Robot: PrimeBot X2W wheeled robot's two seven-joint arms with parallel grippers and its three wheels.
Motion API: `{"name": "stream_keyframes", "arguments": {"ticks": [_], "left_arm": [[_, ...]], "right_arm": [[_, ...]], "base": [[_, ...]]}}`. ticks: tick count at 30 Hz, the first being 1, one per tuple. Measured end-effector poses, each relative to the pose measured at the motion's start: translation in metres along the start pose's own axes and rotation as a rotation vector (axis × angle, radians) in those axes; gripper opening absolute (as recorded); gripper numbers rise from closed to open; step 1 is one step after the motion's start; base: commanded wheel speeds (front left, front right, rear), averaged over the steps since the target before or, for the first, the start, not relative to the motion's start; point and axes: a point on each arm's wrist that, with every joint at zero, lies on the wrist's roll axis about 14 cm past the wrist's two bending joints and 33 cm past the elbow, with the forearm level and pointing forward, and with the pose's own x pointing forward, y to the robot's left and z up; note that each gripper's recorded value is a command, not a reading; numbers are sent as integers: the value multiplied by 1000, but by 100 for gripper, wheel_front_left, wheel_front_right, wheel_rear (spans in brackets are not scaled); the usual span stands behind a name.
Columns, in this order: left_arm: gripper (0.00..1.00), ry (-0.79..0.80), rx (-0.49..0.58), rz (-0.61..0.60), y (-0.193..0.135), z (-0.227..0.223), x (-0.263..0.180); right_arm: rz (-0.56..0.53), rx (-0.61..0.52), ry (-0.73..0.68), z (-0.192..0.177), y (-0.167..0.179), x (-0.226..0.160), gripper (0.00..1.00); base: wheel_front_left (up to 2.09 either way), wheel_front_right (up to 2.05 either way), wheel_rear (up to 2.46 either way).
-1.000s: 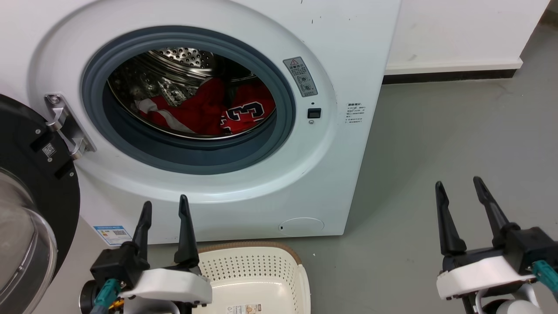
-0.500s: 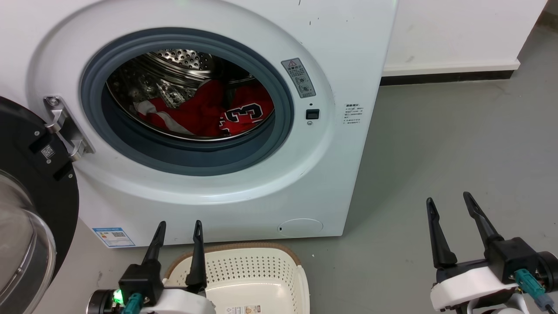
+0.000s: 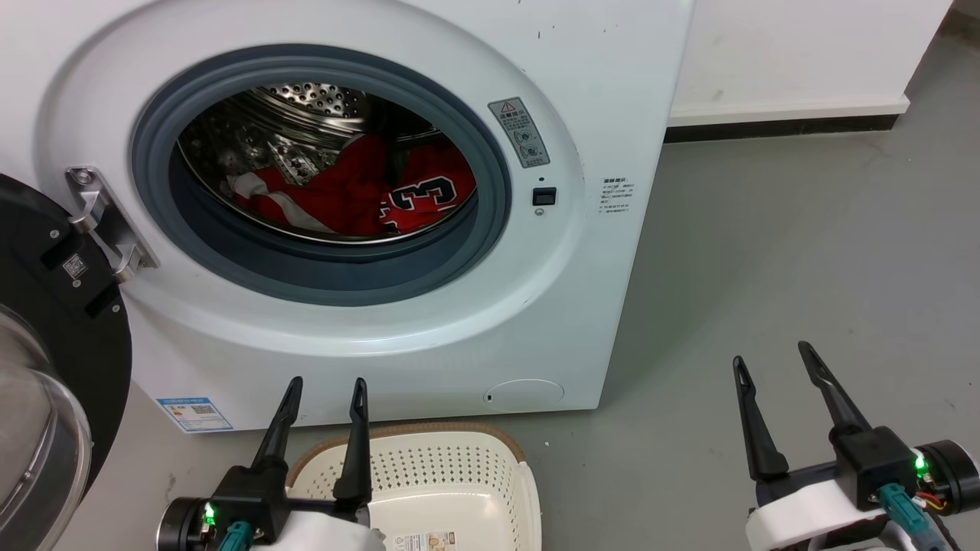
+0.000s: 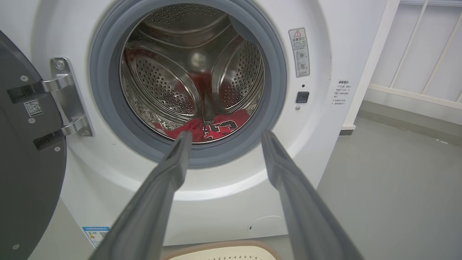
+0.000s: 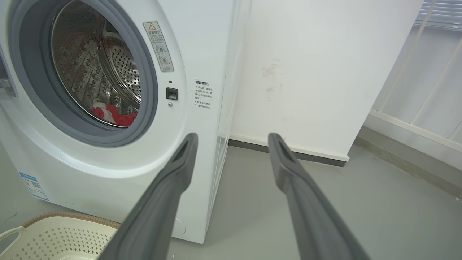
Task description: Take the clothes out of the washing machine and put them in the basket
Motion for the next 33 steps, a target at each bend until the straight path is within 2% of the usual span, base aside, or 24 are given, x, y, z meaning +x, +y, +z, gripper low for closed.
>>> {"name": "stream_keyframes", "arguments": {"ticks": [4,15,33], "left_arm": [[100,-10,-14,-17,-1,1,0],[100,-17,53,-74,-10,0,-2],[100,-20,63,-65,-7,1,-3]], "right_arm": [[1,6,8,-4,1,-2,100],[-5,0,13,-8,-1,-4,100],[-19,22,24,-12,-5,-5,100]], "base": [[0,0,0],[0,0,0],[0,0,0]]}}
